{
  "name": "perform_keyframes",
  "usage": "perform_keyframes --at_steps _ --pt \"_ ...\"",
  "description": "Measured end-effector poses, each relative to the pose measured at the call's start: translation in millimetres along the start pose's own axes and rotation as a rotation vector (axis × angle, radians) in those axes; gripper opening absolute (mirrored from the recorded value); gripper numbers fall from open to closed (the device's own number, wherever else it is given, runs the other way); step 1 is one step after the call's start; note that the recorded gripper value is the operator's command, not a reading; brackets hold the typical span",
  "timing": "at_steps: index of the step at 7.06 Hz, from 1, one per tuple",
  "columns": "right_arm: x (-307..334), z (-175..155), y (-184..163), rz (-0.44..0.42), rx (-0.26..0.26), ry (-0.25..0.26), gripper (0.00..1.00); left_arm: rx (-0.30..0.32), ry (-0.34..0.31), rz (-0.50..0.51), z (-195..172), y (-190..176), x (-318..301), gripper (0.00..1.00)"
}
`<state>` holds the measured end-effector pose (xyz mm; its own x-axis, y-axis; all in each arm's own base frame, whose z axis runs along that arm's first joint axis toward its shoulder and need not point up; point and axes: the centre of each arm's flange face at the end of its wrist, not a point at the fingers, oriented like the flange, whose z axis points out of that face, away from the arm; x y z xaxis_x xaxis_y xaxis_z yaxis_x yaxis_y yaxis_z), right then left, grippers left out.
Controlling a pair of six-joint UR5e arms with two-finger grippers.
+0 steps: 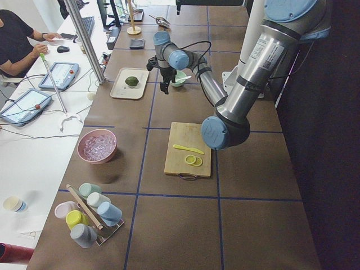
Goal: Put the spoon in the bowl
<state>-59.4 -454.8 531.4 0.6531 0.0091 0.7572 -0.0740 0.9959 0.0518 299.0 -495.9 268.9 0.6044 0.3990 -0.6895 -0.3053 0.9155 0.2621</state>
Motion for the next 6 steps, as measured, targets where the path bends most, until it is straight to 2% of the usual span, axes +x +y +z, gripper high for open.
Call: perform_keyframes --at_steps 2,4,6 --pt "57.3 -7.6 -5.2 -0.09 -0.03 0.045 1.0 -0.031 -0.056 0.062 -32.0 40.3 -137.4 1.0" --pt "90.2 -20.7 -4.5 -0.168 -0.088 0.067 1.0 -0.074 -0.087 0.054 -43.3 74.5 -289.1 1.0" --pt "99.6 -22.4 -4.1 -0.177 -0.108 0.072 1.0 -0.084 -0.042 -0.047 -54.6 129.6 -429.2 1.0"
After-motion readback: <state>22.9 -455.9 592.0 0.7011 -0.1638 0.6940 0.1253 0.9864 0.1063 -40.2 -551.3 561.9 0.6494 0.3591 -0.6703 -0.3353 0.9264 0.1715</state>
